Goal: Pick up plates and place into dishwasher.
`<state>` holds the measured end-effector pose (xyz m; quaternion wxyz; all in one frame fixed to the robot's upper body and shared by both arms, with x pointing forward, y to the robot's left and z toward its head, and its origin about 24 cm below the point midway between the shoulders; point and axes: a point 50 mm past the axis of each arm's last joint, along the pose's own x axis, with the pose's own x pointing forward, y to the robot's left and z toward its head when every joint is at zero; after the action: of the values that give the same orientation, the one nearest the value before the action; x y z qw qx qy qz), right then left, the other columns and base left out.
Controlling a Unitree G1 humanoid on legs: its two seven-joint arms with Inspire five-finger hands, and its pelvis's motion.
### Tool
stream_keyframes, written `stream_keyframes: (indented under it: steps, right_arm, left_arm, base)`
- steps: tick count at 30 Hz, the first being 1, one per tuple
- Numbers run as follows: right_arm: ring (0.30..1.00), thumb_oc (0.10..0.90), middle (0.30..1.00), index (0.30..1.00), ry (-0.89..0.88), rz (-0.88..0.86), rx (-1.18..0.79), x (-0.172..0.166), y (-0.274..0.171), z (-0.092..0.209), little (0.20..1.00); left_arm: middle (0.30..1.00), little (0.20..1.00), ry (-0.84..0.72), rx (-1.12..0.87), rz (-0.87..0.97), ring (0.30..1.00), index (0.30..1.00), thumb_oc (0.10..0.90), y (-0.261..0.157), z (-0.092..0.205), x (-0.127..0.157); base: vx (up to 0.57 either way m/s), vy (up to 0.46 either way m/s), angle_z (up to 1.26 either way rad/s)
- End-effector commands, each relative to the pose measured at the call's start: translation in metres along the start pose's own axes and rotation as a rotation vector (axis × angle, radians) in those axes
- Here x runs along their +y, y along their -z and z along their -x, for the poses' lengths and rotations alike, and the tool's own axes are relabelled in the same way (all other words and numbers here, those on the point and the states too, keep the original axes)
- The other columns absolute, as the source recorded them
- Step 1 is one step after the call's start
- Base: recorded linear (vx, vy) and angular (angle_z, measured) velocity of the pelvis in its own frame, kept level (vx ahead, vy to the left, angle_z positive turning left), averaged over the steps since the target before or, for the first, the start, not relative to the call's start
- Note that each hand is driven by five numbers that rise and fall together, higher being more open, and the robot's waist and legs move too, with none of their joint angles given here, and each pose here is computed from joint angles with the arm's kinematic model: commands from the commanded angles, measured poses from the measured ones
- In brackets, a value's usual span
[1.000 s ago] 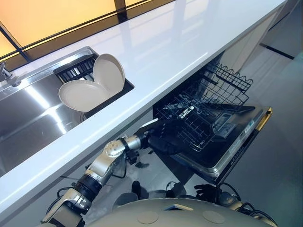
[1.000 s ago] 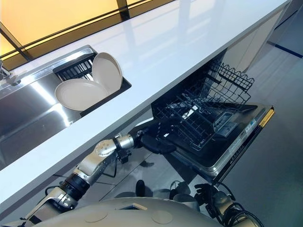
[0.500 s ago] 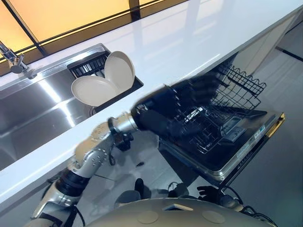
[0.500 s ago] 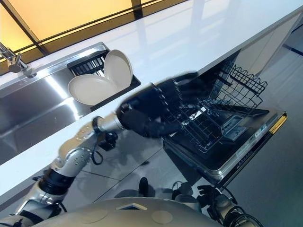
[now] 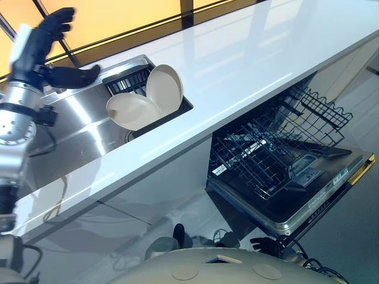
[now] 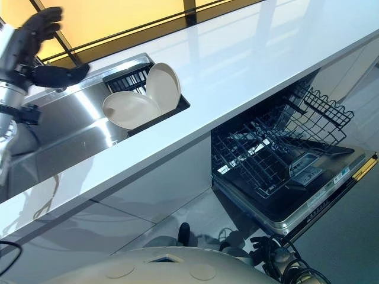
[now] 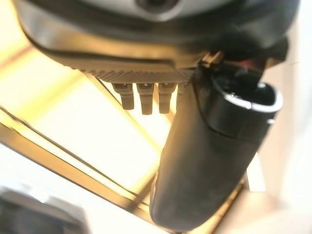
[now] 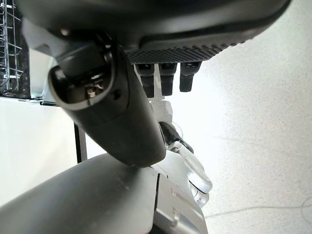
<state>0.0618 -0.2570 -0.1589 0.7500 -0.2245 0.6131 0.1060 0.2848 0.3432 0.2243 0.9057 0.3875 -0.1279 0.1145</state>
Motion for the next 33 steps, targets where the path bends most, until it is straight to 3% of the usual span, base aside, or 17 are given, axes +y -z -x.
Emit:
stream_keyframes:
  steps: [1,5,11,18,27,33]
  right_arm:
    - [0.9,0.8,0.9,0.9,-0.076,0.024,-0.108,0.016,-0.031,-0.004,0.9]
    - [0.9,0.8,0.9,0.9,-0.075,0.036,-0.104,0.015,-0.029,-0.003,0.9]
    - [0.9,0.8,0.9,0.9,-0.077,0.059,-0.096,0.012,-0.028,-0.003,0.9]
    - [0.9,0.8,0.9,0.9,-0.074,0.053,-0.089,0.01,-0.029,-0.004,0.9]
    - [0.9,0.8,0.9,0.9,-0.072,0.042,-0.086,0.013,-0.027,-0.004,0.9]
    - [0.9,0.8,0.9,0.9,-0.07,0.047,-0.082,0.012,-0.026,-0.004,0.9]
  left_arm:
    - [0.9,0.9,-0.113,-0.161,-0.032,0.9,0.9,0.8,-0.046,-0.021,0.042]
    - [0.9,0.9,-0.064,-0.061,-0.091,0.9,0.9,0.8,-0.035,-0.029,0.047]
    - [0.9,0.9,0.103,0.167,0.041,0.9,0.9,0.8,-0.014,-0.043,0.04]
    - [0.9,0.9,0.181,0.424,0.042,0.9,0.9,0.8,0.026,-0.042,0.034]
    - [0.9,0.9,0.024,0.619,-0.115,0.9,0.9,0.8,0.054,-0.032,0.055]
    - [0.9,0.9,0.021,0.689,-0.086,0.9,0.9,0.8,0.061,-0.026,0.059]
  base:
    - [0.05,0.074,-0.03]
    - [0.05,0.068,-0.03]
    - [0.05,0.061,-0.12]
    - [0.03,0.037,-0.13]
    - [0.0,0.005,-0.01]
    - [0.0,0.0,0.0]
